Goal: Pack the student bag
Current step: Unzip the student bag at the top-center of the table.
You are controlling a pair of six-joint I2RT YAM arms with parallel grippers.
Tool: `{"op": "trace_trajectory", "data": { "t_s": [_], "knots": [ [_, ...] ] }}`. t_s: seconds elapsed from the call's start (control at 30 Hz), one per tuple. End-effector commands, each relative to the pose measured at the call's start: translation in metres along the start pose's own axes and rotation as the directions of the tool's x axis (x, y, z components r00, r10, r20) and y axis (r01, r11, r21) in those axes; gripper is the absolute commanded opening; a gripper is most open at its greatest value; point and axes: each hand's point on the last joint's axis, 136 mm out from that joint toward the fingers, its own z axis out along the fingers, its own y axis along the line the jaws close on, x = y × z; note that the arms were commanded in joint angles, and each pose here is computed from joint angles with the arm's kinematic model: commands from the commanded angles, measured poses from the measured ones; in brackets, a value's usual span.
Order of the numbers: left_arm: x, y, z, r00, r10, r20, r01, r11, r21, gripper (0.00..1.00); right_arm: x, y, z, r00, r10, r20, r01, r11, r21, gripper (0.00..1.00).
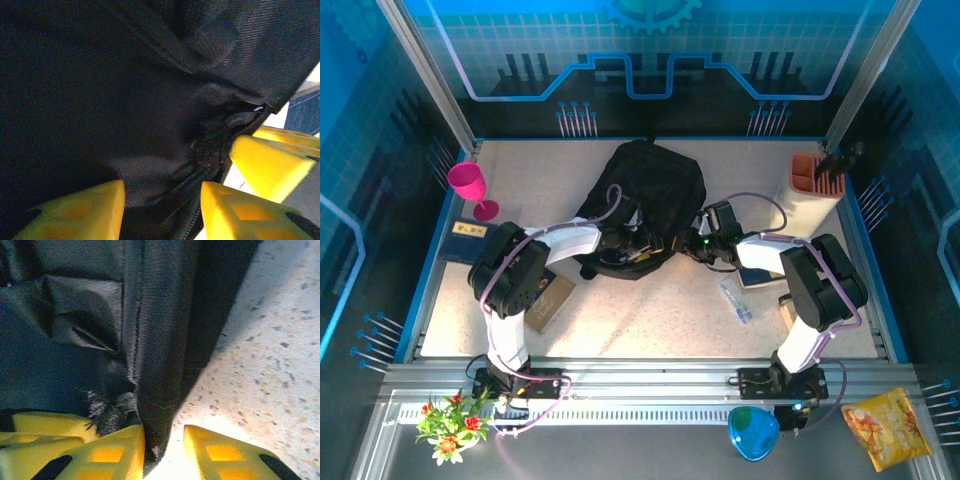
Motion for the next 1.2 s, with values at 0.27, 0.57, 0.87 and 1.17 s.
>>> {"op": "trace_trajectory", "data": {
  "t_s": [0.27, 0.57, 0.87, 1.17],
  "knots": [
    [-0.002, -0.031, 0.022, 0.995, -0.088, -0.048, 0.094, 0.982, 0.162, 0.41, 0.008, -0.003, 0.008, 0.999, 0.036, -0.037, -0.038, 0.998, -0.044, 0.24],
    [0.000, -0.036, 0.019, 0.997, -0.064, -0.046, 0.072, 0.979, 0.192, 0.30, 0.010, -0.006, 0.007, 0.998, 0.049, -0.032, -0.050, 0.998, -0.042, 0.17],
    [0.009, -0.028, 0.004, 0.997, 0.078, -0.027, -0.073, 0.986, 0.153, 0.29, 0.009, -0.006, 0.004, 0.998, 0.060, -0.025, -0.062, 0.997, -0.055, 0.16],
    [0.007, -0.015, -0.007, 0.907, 0.422, -0.009, -0.421, 0.906, 0.041, 0.36, 0.009, -0.007, 0.005, 0.998, 0.053, -0.030, -0.055, 0.997, -0.056, 0.16]
  ]
}}
